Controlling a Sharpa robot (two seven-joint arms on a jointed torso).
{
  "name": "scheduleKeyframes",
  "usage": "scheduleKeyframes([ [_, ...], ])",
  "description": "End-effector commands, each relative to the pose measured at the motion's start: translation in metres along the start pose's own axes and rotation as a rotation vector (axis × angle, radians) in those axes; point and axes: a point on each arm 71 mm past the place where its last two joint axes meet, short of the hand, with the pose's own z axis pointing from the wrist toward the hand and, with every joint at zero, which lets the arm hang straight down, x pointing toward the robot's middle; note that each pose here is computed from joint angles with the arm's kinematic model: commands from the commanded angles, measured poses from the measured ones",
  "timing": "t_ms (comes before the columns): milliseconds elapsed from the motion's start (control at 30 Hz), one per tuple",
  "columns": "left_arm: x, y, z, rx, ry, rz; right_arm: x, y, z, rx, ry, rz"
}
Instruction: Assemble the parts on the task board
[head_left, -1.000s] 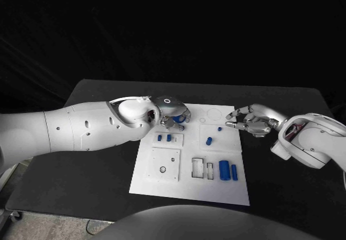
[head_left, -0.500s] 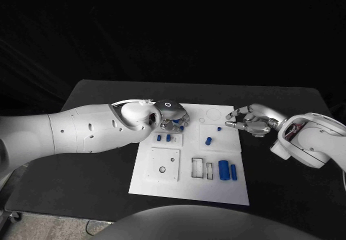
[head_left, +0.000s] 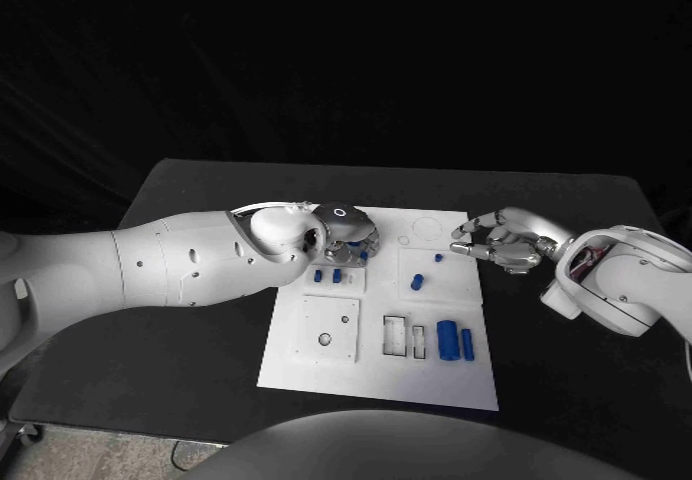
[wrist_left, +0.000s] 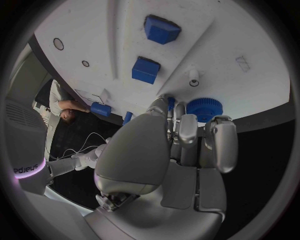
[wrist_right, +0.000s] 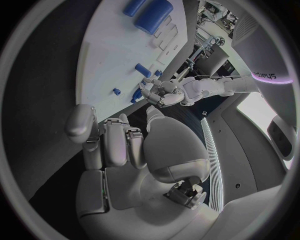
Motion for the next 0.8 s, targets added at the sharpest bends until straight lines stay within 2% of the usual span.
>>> scheduleKeyframes([
  [33,0.0031,0.0002,0.0009,-0.005,0.015,0.000,0.0008,0.0006,-0.0003,-0.008,0.006,-0.002],
  [533,0.0046,0.0020,-0.0003,-0.007,0.014,-0.012,0.0014,-0.0002,0.0002,-0.001,0.012,0.000],
  [800,0.0019,0.0012,-0.0029,0.016,-0.029,-0.017,0.0012,-0.0014,0.0003,0.004,0.012,0.001],
])
